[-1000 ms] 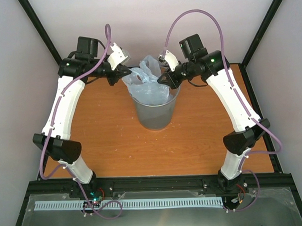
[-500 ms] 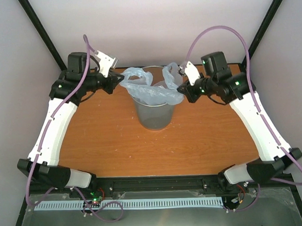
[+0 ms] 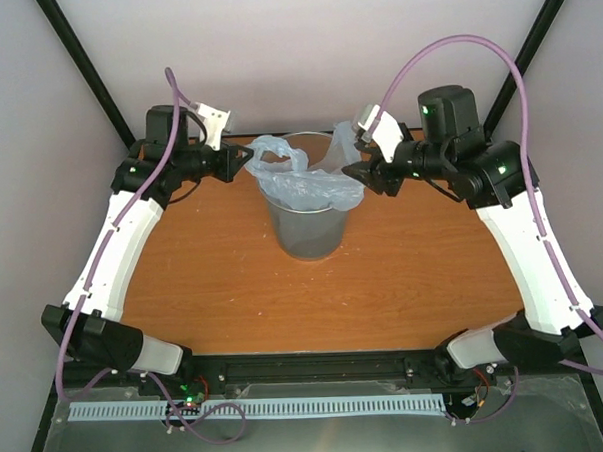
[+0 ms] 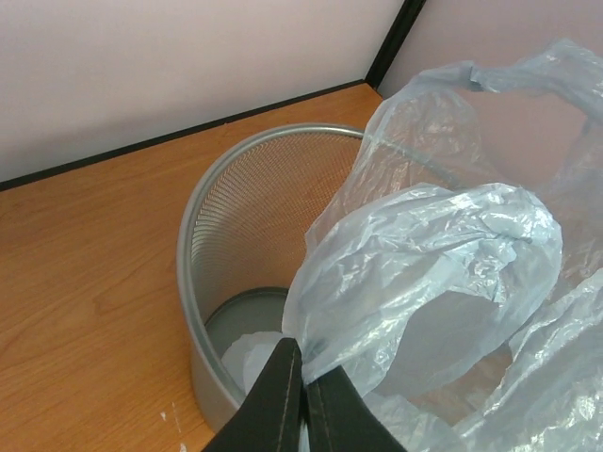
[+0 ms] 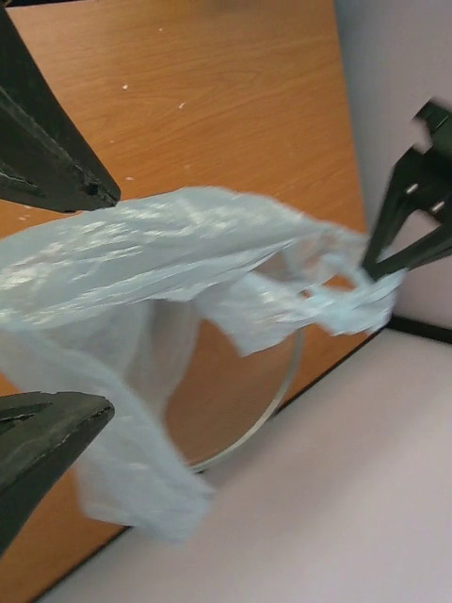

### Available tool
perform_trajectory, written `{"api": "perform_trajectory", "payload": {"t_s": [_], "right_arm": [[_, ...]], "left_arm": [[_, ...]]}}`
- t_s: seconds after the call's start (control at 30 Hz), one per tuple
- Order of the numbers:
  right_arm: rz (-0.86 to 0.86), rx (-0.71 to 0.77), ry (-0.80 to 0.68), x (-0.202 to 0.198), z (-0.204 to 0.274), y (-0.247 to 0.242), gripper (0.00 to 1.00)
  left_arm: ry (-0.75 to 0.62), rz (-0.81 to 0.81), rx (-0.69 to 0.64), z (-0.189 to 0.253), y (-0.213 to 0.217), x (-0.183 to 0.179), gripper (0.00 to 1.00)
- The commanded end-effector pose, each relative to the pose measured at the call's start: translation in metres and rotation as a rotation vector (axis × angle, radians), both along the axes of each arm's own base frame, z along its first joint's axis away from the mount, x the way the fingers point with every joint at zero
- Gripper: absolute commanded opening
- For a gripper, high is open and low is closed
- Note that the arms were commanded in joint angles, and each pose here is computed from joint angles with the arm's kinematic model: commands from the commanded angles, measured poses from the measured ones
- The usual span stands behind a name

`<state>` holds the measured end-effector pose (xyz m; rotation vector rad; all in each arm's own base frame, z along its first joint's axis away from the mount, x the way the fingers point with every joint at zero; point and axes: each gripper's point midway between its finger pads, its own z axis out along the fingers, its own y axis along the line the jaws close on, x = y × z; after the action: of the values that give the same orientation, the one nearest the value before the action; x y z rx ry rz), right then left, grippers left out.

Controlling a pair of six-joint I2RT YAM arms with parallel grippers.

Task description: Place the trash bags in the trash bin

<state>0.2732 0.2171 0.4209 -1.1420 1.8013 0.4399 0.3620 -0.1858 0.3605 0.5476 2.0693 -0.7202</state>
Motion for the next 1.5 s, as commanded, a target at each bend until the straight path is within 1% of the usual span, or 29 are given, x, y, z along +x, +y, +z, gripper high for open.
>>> {"api": "perform_trajectory", "payload": {"t_s": [0.0,0.07,0.13,0.27,0.37,0.5,0.73,0.83,0.9,0.97,1.0,1.03,1.07,1.1,1.13,1.17,1.23,1.33,1.4,1.47], "right_arm": [[0.154,-0.025,-0.016,0.001,0.001,0.031,0.53],[0.161,-0.015,0.012,0.01,0.001,0.04,0.56],[0.182,-0.019,0.058,0.019,-0.005,0.05,0.58],[0.244,-0.043,0.142,0.024,-0.019,0.063,0.6],[0.266,-0.072,0.231,0.022,-0.036,0.066,0.63],[0.291,-0.082,0.325,0.008,-0.049,0.064,0.66],[0.281,-0.089,0.398,0.0,-0.063,0.061,0.66],[0.239,-0.106,0.423,0.007,-0.071,0.06,0.68],[0.218,-0.103,0.406,0.015,-0.068,0.062,0.7],[0.219,-0.067,0.381,0.02,-0.057,0.067,0.72],[0.221,-0.04,0.363,0.023,-0.048,0.071,0.73],[0.223,-0.021,0.36,0.024,-0.044,0.074,0.74],[0.226,-0.01,0.363,0.025,-0.043,0.076,0.75],[0.23,-0.007,0.367,0.026,-0.043,0.078,0.74],[0.234,-0.013,0.374,0.025,-0.045,0.079,0.74],[0.24,-0.022,0.38,0.024,-0.048,0.08,0.73],[0.253,-0.048,0.394,0.019,-0.054,0.08,0.72],[0.263,-0.07,0.396,0.014,-0.058,0.078,0.7],[0.267,-0.082,0.394,0.012,-0.061,0.077,0.7],[0.262,-0.1,0.399,0.014,-0.067,0.076,0.7]], "left_arm": [[-0.074,-0.013,-0.058,0.031,-0.005,0.005,0.01],[-0.085,-0.015,-0.06,0.035,-0.004,0.004,0.01],[-0.099,-0.02,-0.06,0.039,-0.004,0.002,0.01],[-0.109,-0.021,-0.056,0.042,-0.004,0.0,0.01],[-0.113,-0.013,-0.05,0.042,-0.002,-0.001,0.01],[-0.111,0.002,-0.038,0.04,0.001,-0.001,0.01],[-0.121,0.015,-0.028,0.041,0.004,0.0,0.01],[-0.131,0.015,-0.026,0.044,0.005,0.0,0.01],[-0.141,0.008,-0.026,0.048,0.004,-0.002,0.01],[-0.145,-0.007,-0.023,0.049,0.003,-0.004,0.01],[-0.149,-0.014,-0.021,0.051,0.003,-0.004,0.04],[-0.158,-0.028,-0.017,0.053,0.001,-0.005,0.13],[-0.164,-0.047,-0.012,0.054,0.0,-0.006,0.29],[-0.177,-0.065,-0.005,0.056,-0.002,-0.006,0.49],[-0.201,-0.079,0.003,0.064,-0.003,-0.005,0.63],[-0.21,-0.093,0.021,0.063,-0.005,-0.001,0.7],[-0.235,-0.131,0.068,0.066,-0.007,0.006,0.75],[-0.276,-0.295,0.15,0.062,-0.019,0.003,0.78],[-0.287,-0.394,0.22,0.051,-0.021,0.0,0.8],[-0.294,-0.44,0.268,0.042,-0.022,0.004,0.82]]}}
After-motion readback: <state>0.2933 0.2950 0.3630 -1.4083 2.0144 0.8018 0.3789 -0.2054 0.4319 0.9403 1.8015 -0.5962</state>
